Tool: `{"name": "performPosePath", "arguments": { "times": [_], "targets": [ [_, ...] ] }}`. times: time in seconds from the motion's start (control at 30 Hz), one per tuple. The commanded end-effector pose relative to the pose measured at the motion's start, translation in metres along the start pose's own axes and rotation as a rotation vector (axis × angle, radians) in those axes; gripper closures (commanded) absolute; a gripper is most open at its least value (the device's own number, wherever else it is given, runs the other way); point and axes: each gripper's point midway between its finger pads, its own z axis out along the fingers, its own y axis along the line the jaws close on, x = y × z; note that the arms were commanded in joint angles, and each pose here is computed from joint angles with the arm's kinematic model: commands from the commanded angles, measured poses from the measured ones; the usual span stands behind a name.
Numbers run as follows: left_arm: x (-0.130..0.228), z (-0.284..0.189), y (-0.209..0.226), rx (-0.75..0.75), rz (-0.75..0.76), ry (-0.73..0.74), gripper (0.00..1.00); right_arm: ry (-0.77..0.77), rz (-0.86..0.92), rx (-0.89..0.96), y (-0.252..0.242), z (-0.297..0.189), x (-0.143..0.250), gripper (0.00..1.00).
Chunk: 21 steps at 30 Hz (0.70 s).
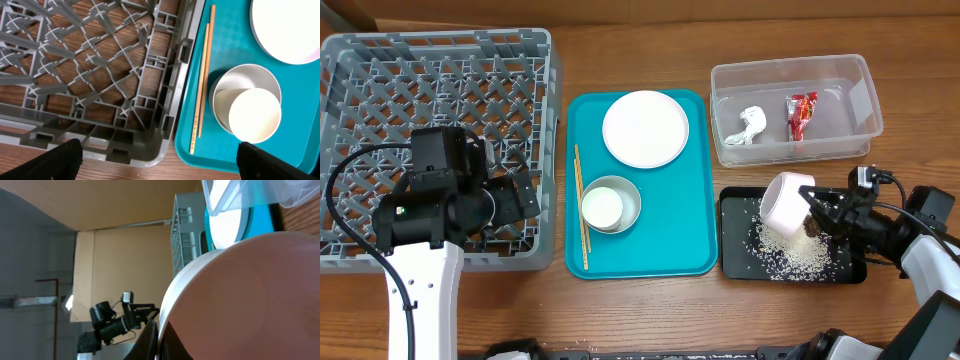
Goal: Sort waste into correct bins and load items into the dishwasher
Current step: 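Tip the small plate over the black tray to dump the rice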
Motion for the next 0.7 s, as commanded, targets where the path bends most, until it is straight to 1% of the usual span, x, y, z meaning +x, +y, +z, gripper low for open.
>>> {"name": "performPosePath", "arguments": {
  "times": [0.0, 0.47, 0.53, 0.57, 0.6, 0.67],
  "targets": [
    [-0.006, -0.005, 0.001, -0.001, -0.010, -0.021, 0.00, 0.010, 0.027, -0.044, 0.005, -0.001, 0.003, 0.96],
    [-0.007, -0.005, 0.001, -0.001, -0.010, -0.022, 0.00, 0.010, 0.045, -0.042, 0.005, -0.001, 0.002, 0.96],
    [-0.007, -0.005, 0.000, -0.001, -0.009, -0.023, 0.00, -0.011, 0.069, 0.023, -0.006, -0.001, 0.000, 0.96],
    [-0.007, -0.005, 0.000, -0.001, -0.010, -0.023, 0.00, -0.044, 0.145, 0.118, -0.023, -0.002, -0.004, 0.96],
    [-0.007, -0.005, 0.000, -0.001, -0.010, -0.023, 0.00, -0.067, 0.192, 0.173, -0.033, -0.004, -0.006, 0.96],
    [-0.006, -0.005, 0.000, -0.001, -0.009, -0.022, 0.00, -0.081, 0.205, 0.204, -0.038, -0.005, -0.008, 0.96]
  ]
}}
